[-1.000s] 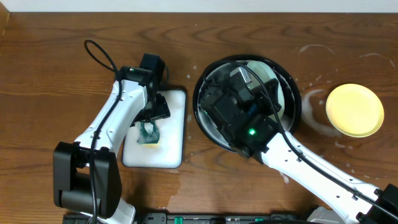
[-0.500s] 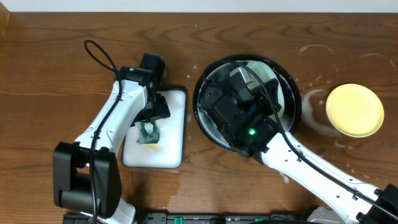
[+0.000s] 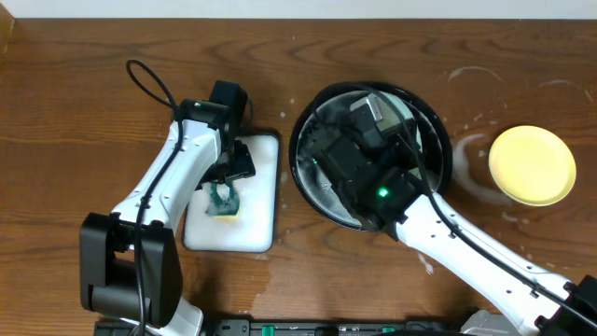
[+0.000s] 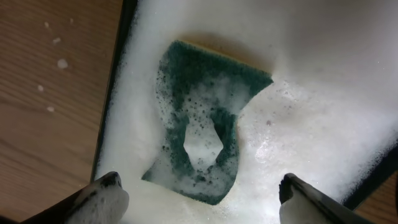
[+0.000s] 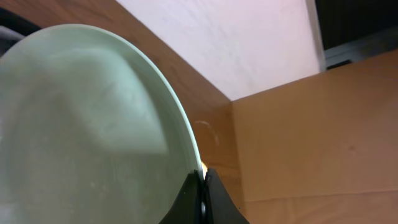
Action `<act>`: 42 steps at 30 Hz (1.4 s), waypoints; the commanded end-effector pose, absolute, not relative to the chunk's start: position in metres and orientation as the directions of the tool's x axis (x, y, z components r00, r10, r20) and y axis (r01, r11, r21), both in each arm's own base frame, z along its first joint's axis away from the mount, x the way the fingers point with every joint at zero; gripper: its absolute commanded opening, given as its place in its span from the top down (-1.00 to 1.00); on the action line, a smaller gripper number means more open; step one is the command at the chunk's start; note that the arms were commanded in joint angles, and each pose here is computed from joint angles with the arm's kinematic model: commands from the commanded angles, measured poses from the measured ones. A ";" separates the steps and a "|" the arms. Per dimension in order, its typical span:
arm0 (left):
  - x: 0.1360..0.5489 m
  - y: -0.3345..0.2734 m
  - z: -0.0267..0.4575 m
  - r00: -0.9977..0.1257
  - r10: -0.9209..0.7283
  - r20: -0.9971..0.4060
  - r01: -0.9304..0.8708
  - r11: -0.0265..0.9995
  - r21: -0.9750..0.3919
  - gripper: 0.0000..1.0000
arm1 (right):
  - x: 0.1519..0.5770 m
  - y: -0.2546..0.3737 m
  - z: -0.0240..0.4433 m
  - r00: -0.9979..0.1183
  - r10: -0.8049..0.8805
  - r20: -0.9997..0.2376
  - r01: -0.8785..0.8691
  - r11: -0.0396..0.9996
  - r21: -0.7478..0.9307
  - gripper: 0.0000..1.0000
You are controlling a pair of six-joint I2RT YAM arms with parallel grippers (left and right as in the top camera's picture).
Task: Clean dirty plates on tray and stack at the side
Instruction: 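Tilt the pale green plate up with right gripper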
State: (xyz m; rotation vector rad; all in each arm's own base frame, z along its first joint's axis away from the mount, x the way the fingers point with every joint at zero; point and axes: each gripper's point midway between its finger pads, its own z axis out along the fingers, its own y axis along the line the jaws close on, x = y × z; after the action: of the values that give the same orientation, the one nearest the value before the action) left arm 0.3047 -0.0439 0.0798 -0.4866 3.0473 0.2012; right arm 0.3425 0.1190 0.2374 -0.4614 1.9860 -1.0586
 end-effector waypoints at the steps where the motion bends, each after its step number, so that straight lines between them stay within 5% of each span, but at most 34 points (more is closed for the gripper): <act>1: 0.305 -0.043 0.082 -0.949 -0.305 -0.074 -0.313 0.942 0.123 -0.63 | 0.344 0.111 0.245 -0.597 -0.584 -0.550 0.105 0.623 -0.775 0.98; 37: 0.305 -0.043 0.082 -0.949 -0.305 -0.074 -0.313 0.942 0.123 -0.63 | 0.343 0.107 0.241 -0.616 -0.611 -0.498 0.060 0.593 -0.803 0.98; 42: 0.305 -0.043 0.082 -0.949 -0.305 -0.074 -0.312 0.942 0.123 -0.63 | 0.349 0.122 0.228 -0.562 -0.782 -0.269 -0.210 0.449 -0.868 0.98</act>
State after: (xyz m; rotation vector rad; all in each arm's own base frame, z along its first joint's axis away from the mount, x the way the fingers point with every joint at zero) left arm 0.3047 -0.0439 0.0799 -0.4866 3.0472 0.2017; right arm 0.3465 0.1205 0.2273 -0.5891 2.0290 -1.0510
